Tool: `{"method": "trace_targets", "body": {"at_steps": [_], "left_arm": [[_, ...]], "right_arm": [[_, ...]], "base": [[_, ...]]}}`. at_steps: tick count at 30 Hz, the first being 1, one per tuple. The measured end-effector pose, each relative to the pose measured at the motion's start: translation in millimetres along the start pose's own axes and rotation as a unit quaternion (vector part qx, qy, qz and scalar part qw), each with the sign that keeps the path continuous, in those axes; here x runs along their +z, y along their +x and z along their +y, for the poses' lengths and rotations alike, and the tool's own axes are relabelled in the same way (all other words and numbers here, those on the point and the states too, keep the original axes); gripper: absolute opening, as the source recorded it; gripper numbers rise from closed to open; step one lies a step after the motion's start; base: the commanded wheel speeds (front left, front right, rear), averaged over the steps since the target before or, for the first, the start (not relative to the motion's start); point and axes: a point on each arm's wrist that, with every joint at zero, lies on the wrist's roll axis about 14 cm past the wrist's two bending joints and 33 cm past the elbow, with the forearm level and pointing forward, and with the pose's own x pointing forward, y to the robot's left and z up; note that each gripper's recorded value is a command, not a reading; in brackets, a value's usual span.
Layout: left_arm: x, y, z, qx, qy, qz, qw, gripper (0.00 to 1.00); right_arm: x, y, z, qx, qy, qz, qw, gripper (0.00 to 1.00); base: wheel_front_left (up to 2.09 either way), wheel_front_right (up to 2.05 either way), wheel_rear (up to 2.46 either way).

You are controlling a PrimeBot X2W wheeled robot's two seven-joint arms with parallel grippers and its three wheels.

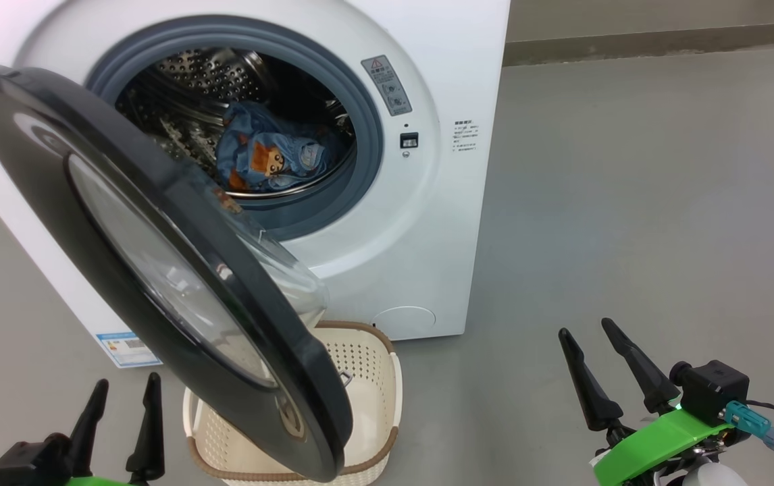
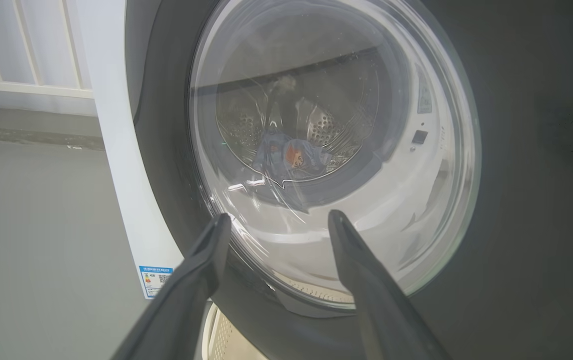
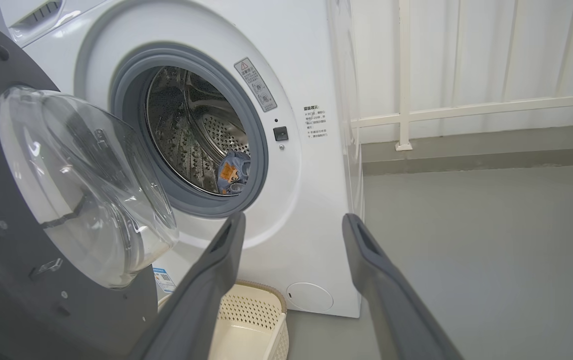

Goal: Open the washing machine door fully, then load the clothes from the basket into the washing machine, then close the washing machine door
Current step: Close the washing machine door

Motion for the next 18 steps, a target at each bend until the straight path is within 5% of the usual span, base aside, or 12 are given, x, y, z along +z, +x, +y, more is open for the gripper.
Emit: {"method": "trace_targets", "body": {"at_steps": [7,8,9,10,12,18], "left_arm": [[0,-4,3,0.009,-0.004,-0.002,1.000,1.00],[1,-4,4,0.010,-0.004,-0.003,1.000,1.00],[2,-4,5,0.012,-0.005,-0.006,1.000,1.00],[4,-5,5,0.014,-0.005,-0.008,1.000,1.00],[7,-5,7,0.016,-0.005,-0.014,1.000,1.00],[12,-11,11,0.026,-0.008,-0.023,0.999,1.00]], "right_arm": [[-1,3,3,0.006,0.001,0.001,1.000,0.96],[1,4,4,0.005,0.009,-0.003,1.000,0.79],[4,6,6,0.005,0.018,-0.010,1.000,0.50],[7,7,8,0.008,0.021,-0.014,1.000,0.42],[11,9,11,0.012,0.029,-0.022,0.999,0.00],[32,22,36,0.048,0.055,-0.055,0.996,0.00]], "base": [[0.00,0.00,0.00],[0.00,0.00,0.00],[0.00,0.00,0.00],[0.00,0.00,0.00],[0.00,0.00,0.00],[0.00,0.00,0.00]]}}
